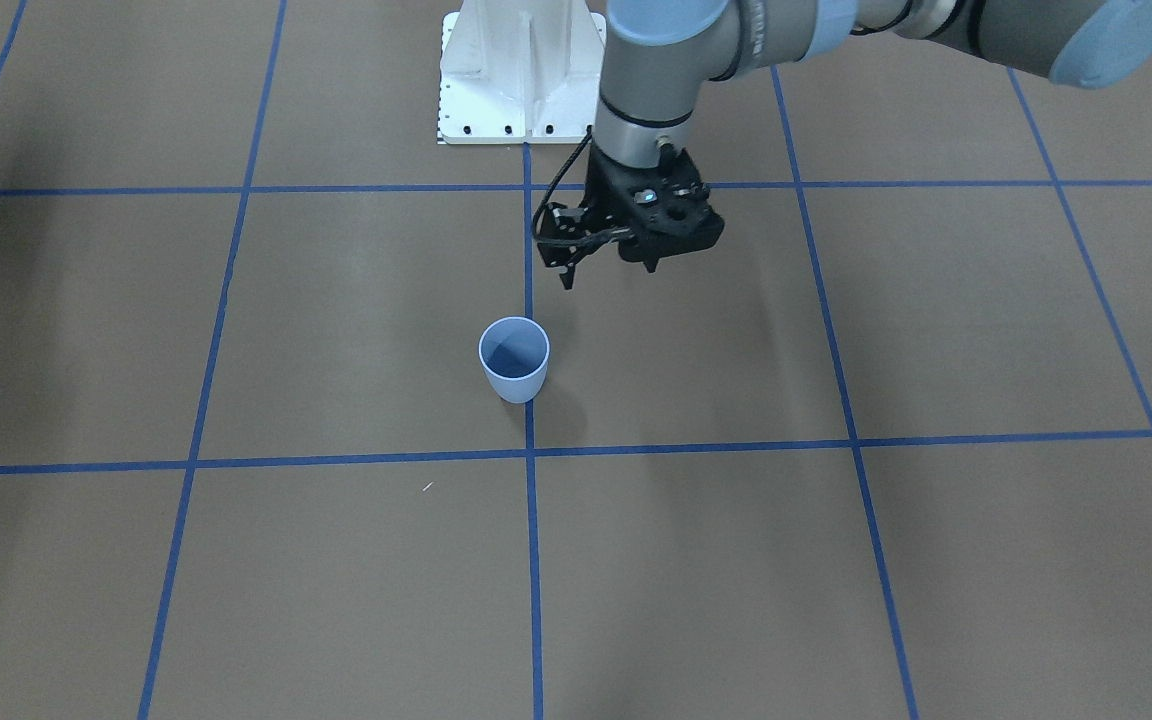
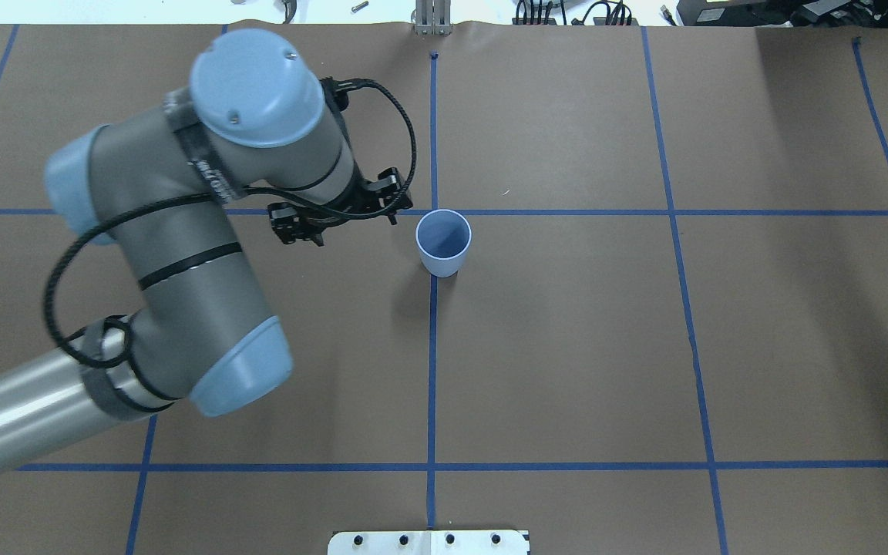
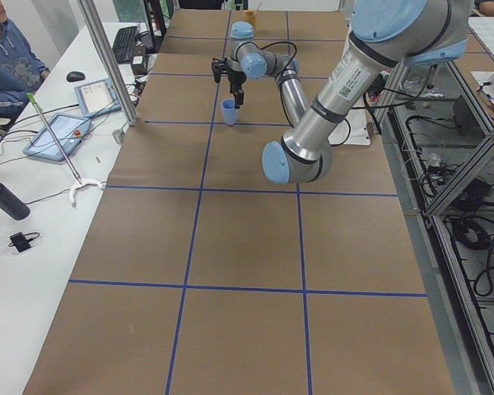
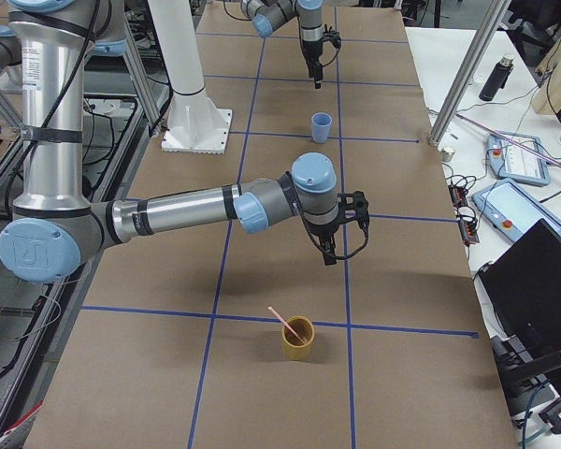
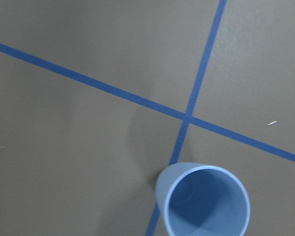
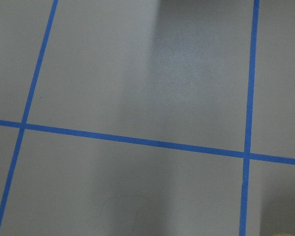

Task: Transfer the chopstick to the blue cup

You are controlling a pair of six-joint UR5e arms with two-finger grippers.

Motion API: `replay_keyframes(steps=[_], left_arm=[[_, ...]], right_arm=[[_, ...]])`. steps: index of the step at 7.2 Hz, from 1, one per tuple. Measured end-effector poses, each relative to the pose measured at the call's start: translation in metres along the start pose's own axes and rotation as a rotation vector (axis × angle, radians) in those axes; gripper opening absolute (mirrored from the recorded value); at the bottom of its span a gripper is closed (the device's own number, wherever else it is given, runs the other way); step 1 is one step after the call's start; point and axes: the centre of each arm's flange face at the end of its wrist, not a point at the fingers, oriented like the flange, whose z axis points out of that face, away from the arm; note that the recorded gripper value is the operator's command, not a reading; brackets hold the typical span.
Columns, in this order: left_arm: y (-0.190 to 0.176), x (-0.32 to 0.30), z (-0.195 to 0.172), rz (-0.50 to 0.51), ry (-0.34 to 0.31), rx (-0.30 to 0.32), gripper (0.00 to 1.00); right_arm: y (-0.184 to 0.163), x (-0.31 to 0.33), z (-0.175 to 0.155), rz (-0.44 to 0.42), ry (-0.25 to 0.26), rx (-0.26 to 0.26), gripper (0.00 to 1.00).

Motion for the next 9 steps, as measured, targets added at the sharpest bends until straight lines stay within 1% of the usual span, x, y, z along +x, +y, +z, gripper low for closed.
replay_keyframes(steps=[1, 2, 3, 4, 5, 6, 7, 8, 9], left_arm=[[-0.006, -0.032, -0.015, 0.045, -0.007, 0.013, 0.98], [-0.01, -0.052, -0.021, 0.067, -0.016, 0.015, 0.98], [-0.012, -0.061, -0.021, 0.075, -0.022, 0.014, 0.98], [-0.011, -0.064, -0.02, 0.079, -0.025, 0.012, 0.98], [-0.011, -0.065, -0.019, 0.079, -0.028, 0.01, 0.98], [-0.011, -0.065, -0.017, 0.08, -0.031, 0.009, 0.98], [-0.011, -0.065, -0.015, 0.079, -0.035, 0.008, 0.98], [-0.011, -0.065, -0.013, 0.078, -0.036, 0.007, 0.98], [-0.011, -0.065, -0.013, 0.079, -0.036, 0.007, 0.98]], right_arm=[[0.007, 0.006, -0.008, 0.024, -0.001, 0.01, 1.0], [0.026, 0.024, -0.015, 0.037, 0.003, 0.011, 1.0], [0.052, 0.05, -0.019, 0.026, 0.016, 0.002, 0.99], [0.078, 0.073, -0.016, 0.022, 0.036, -0.02, 0.99], [0.098, 0.09, -0.008, 0.037, 0.05, -0.046, 0.98], [0.109, 0.103, 0.002, 0.057, 0.058, -0.07, 0.92], [0.114, 0.111, 0.007, 0.068, 0.067, -0.082, 0.7], [0.118, 0.117, 0.011, 0.078, 0.076, -0.09, 0.3], [0.121, 0.121, 0.014, 0.088, 0.081, -0.097, 0.07]])
